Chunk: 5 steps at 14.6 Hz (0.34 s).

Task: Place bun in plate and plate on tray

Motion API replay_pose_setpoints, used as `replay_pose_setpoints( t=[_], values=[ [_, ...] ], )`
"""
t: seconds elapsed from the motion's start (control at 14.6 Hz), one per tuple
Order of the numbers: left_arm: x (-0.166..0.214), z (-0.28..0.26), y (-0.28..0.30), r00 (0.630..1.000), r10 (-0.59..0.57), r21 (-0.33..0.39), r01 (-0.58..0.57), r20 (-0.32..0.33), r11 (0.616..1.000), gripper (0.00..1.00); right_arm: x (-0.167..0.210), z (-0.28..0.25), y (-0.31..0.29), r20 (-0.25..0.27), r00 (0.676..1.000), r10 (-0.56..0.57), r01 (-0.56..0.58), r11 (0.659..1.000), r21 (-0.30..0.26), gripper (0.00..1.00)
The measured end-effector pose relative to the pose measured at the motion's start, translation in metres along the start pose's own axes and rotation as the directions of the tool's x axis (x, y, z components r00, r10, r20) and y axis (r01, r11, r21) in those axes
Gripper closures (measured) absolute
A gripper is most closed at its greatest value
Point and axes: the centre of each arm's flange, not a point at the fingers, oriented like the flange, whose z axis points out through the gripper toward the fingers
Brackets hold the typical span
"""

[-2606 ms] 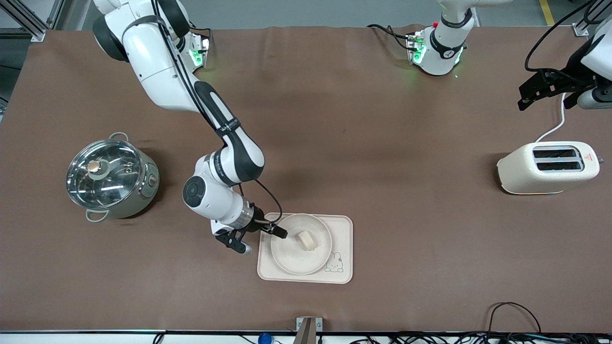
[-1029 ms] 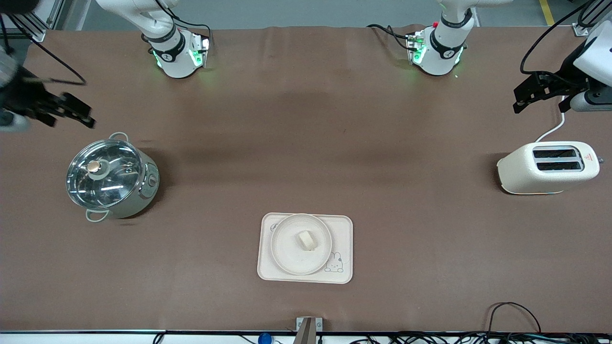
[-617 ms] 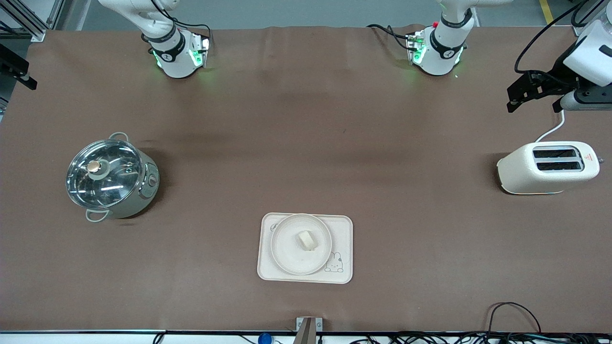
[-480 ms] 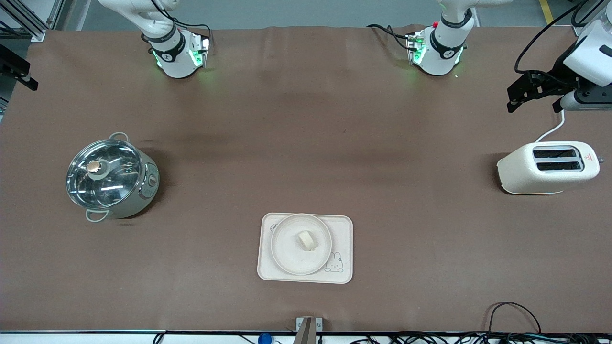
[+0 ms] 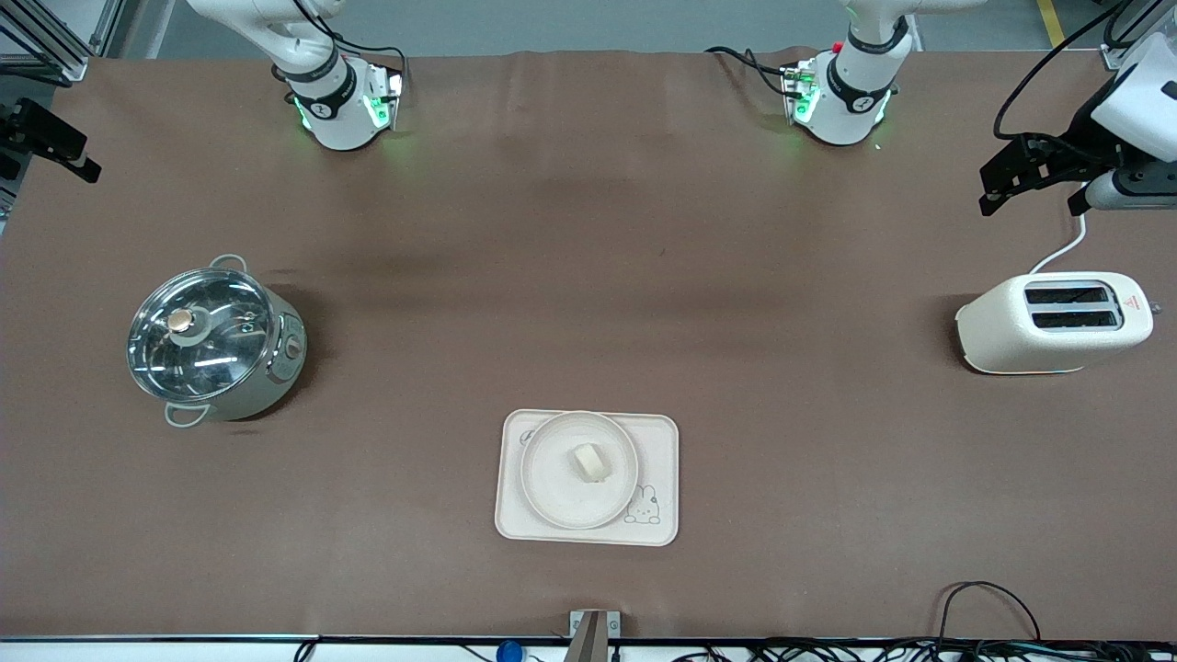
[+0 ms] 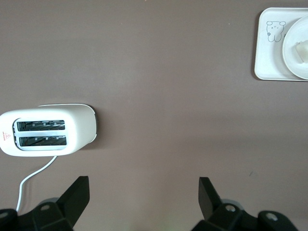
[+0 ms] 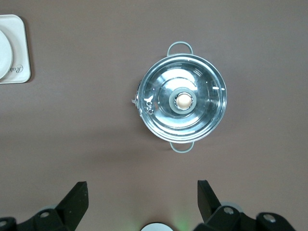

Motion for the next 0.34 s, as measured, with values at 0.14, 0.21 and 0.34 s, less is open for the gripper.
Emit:
replay_pose_setpoints(
  t=[0.14,0.21,0.34],
  values=[
    [0.0009,-0.0008,-0.0001,1.0,0.0,0.0,0.0,-0.002,1.0,0.0,-0.0001,0.0001,-0.0008,0.001,1.0,0.01,-0.01,1.0,0.0,0.0],
    [0.0012,-0.0005,-0.0001,1.0,0.0,0.0,0.0,-0.001,1.0,0.0,0.0,0.0,-0.0008,0.0,1.0,0.01,-0.01,1.0,0.0,0.0],
    [0.0006,-0.001,0.0,1.0,0.0,0.0,0.0,0.005,1.0,0.0,0.0,-0.0002,-0.0011,0.0,1.0,0.01,-0.01,1.0,0.0,0.0]
  ],
)
